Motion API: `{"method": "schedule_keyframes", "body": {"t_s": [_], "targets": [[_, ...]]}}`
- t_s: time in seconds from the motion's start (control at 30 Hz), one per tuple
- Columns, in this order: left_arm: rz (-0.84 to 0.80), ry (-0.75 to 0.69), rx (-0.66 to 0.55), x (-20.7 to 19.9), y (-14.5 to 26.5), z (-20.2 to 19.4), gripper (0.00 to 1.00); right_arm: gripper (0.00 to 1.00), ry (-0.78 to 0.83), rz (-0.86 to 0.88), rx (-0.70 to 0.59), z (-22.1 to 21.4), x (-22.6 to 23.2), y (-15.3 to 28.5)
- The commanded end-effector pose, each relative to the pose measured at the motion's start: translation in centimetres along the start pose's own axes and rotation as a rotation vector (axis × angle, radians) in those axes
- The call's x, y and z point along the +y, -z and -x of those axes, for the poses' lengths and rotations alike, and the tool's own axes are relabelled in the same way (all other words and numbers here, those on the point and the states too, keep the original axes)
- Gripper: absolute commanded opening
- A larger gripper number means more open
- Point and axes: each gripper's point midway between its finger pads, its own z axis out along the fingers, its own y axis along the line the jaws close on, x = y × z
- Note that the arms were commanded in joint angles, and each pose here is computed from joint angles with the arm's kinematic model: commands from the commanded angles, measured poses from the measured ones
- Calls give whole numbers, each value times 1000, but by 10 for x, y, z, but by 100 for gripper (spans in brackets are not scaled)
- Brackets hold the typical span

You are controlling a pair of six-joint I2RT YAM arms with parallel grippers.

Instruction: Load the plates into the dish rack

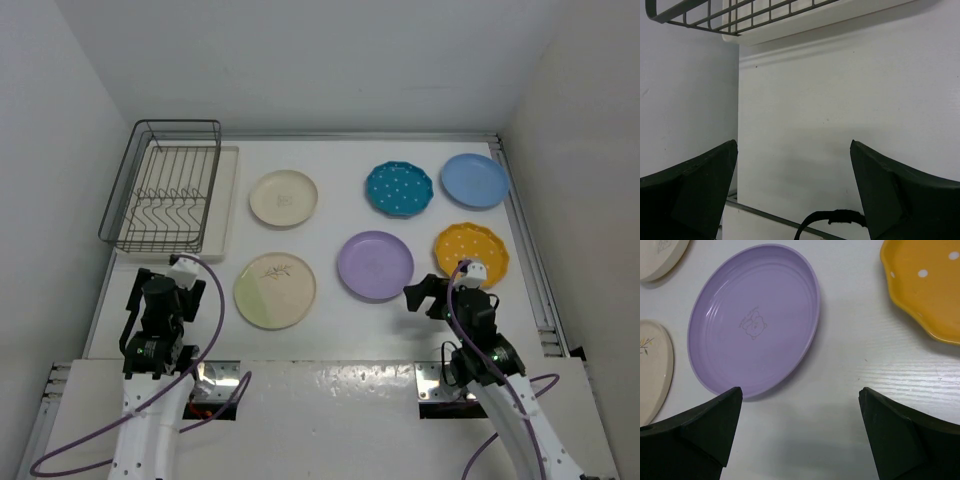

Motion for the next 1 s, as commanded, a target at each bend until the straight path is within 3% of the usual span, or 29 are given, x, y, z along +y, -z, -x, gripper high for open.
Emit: {"method": "schedule_keyframes", "body": {"t_s": [0.0,0.13,0.2,0.23,0.3,0.33,0.43,0.47,0.53,0.57,0.67,0.7,0.73,0.8,0.83,0.97], "targets": [[49,46,-23,8,-1,5,100,100,-7,-13,15,-8,-4,-3],[87,64,-92,26,10,29,100,100,-83,-119,8,-3,-17,0],[36,-35,-154,29,20,51,100,100,-118,-159,1,4,-20,2],[-3,-55,-260,36,37,83,100,100,-111,-153,-2,8,-17,2],[-50,-94,-360,45,58,120,100,100,-63,-139,-16,23,-11,4],[-115,-99,-452,53,80,161,100,100,-43,-133,-38,32,-8,4],[-238,-112,-548,61,111,220,98,100,-4,-151,-69,55,-3,1],[-294,-124,-481,54,90,229,95,100,-2,-130,-108,70,4,0],[-324,-105,-477,60,89,259,93,100,28,-122,-97,72,7,-6],[-375,-100,-399,49,62,268,89,100,29,-91,-121,83,16,-7],[-426,-68,-338,38,57,312,88,100,58,-77,-75,82,22,-13],[-505,-119,-253,1,33,320,88,100,62,-74,-64,84,24,-13],[-545,-138,-168,-15,28,315,86,100,62,-77,-63,88,25,-14],[-571,-156,-135,-31,24,338,83,100,72,-81,-43,88,27,-16],[-629,-177,-25,-64,7,329,83,100,78,-87,-43,90,26,-16],[-711,-164,-37,-100,-1,341,83,100,95,-137,-35,101,21,-14]]}}
